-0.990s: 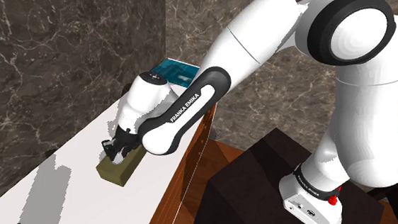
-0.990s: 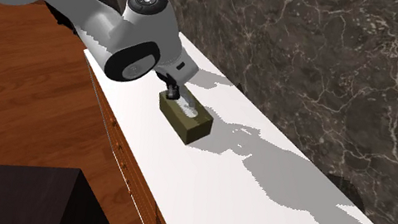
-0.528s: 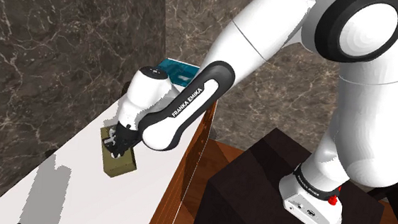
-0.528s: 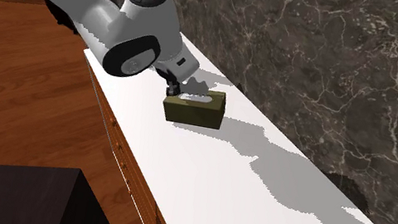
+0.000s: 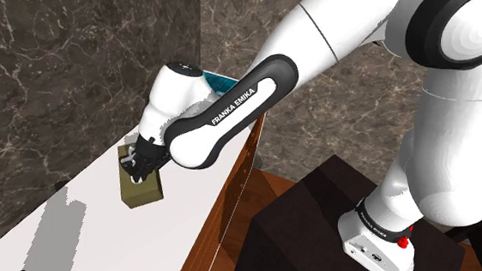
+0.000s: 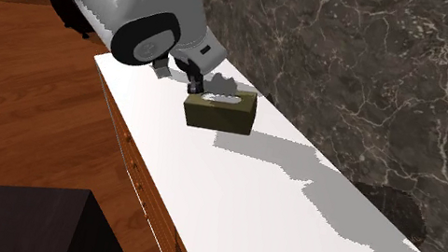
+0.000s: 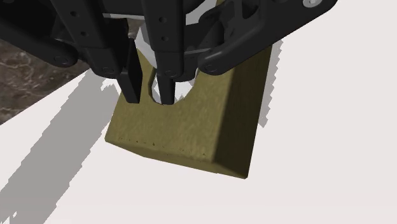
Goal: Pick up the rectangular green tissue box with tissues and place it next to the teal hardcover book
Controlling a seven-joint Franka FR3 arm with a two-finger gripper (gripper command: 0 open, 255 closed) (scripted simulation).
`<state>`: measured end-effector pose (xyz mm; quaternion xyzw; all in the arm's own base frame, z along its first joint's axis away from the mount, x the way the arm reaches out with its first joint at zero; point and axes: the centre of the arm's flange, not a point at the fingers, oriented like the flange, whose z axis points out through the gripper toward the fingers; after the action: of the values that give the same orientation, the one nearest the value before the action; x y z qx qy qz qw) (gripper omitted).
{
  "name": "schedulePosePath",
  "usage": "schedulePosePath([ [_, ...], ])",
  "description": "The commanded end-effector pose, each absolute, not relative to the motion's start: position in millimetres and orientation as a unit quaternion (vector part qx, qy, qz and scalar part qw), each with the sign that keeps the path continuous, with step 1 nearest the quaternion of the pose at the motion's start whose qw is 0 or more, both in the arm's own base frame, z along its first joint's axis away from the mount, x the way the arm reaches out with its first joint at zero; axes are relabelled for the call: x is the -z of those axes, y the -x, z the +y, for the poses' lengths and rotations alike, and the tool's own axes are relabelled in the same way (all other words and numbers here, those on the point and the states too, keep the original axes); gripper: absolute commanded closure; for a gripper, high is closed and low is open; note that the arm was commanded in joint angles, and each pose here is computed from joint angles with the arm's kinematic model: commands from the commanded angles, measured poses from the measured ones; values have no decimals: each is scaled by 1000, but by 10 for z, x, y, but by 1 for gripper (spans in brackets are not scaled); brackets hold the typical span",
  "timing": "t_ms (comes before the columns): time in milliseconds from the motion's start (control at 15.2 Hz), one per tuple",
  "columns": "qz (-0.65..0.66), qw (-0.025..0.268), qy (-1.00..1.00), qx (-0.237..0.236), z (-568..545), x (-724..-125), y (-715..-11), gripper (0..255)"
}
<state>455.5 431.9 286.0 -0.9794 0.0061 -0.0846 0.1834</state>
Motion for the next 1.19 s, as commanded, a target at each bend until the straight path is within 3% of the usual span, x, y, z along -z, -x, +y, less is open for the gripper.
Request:
schedulePosePath([
  [0, 6, 183, 979, 84, 4305, -2962, -4556, 255],
  [1122, 6, 183, 979, 84, 4305, -3859, -4556, 255],
])
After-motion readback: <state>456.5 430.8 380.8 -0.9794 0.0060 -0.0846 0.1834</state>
